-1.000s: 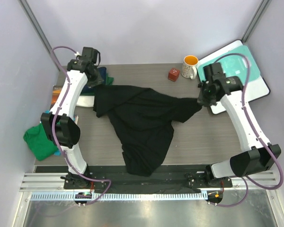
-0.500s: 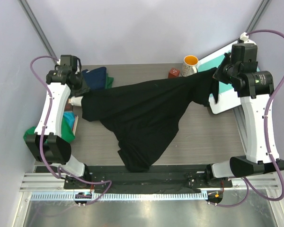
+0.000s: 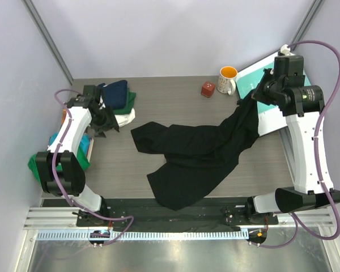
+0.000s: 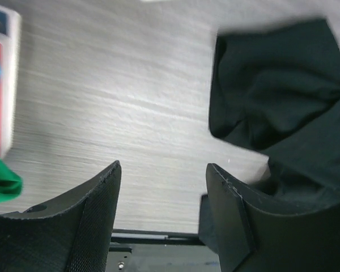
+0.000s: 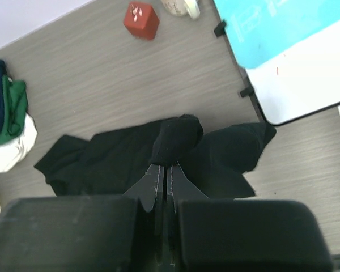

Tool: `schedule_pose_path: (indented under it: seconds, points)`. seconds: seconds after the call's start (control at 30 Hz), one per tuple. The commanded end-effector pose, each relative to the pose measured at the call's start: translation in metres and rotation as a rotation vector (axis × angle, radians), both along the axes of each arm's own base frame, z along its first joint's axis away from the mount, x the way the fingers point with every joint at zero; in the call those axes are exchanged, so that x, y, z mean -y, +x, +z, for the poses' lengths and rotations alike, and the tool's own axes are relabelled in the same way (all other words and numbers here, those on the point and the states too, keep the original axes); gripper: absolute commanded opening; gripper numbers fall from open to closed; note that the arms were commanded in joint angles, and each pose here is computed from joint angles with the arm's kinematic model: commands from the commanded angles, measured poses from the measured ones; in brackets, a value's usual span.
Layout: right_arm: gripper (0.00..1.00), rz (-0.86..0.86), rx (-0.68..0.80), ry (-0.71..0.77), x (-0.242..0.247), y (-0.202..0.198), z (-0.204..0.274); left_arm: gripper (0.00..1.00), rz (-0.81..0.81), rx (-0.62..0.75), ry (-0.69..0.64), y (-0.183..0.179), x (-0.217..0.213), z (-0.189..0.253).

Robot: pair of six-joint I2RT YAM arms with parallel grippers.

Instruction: Fold and stack the t-shirts

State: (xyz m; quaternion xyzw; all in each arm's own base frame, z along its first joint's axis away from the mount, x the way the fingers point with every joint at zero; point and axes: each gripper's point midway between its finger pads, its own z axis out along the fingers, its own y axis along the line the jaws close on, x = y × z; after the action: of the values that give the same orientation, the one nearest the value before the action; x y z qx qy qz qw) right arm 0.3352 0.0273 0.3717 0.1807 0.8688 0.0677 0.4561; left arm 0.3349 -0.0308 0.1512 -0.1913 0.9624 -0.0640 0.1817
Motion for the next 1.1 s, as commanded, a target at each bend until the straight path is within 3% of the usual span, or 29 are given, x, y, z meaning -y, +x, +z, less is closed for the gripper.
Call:
schedule_pose_path:
  seconds: [0.0, 0.43, 0.7, 1.07]
  points:
    - [0.01, 0.047, -0.023, 0.021, -0.007, -0.005, -0.013, 0.63, -0.049, 0.094, -0.1, -0.005, 0.022, 0.011]
    - [0.01, 0.096, -0.17, 0.105, -0.027, -0.001, -0.082, 0.64, -0.307, 0.095, -0.241, 0.023, 0.141, -0.025]
    - [0.01, 0.099, -0.173, 0.1, -0.027, 0.006, -0.082, 0.63, -0.359, 0.044, -0.253, 0.052, 0.157, -0.062]
    - [0.01, 0.101, -0.204, 0.11, -0.03, 0.017, -0.091, 0.63, -0.443, 0.032, -0.338, 0.062, 0.199, -0.056]
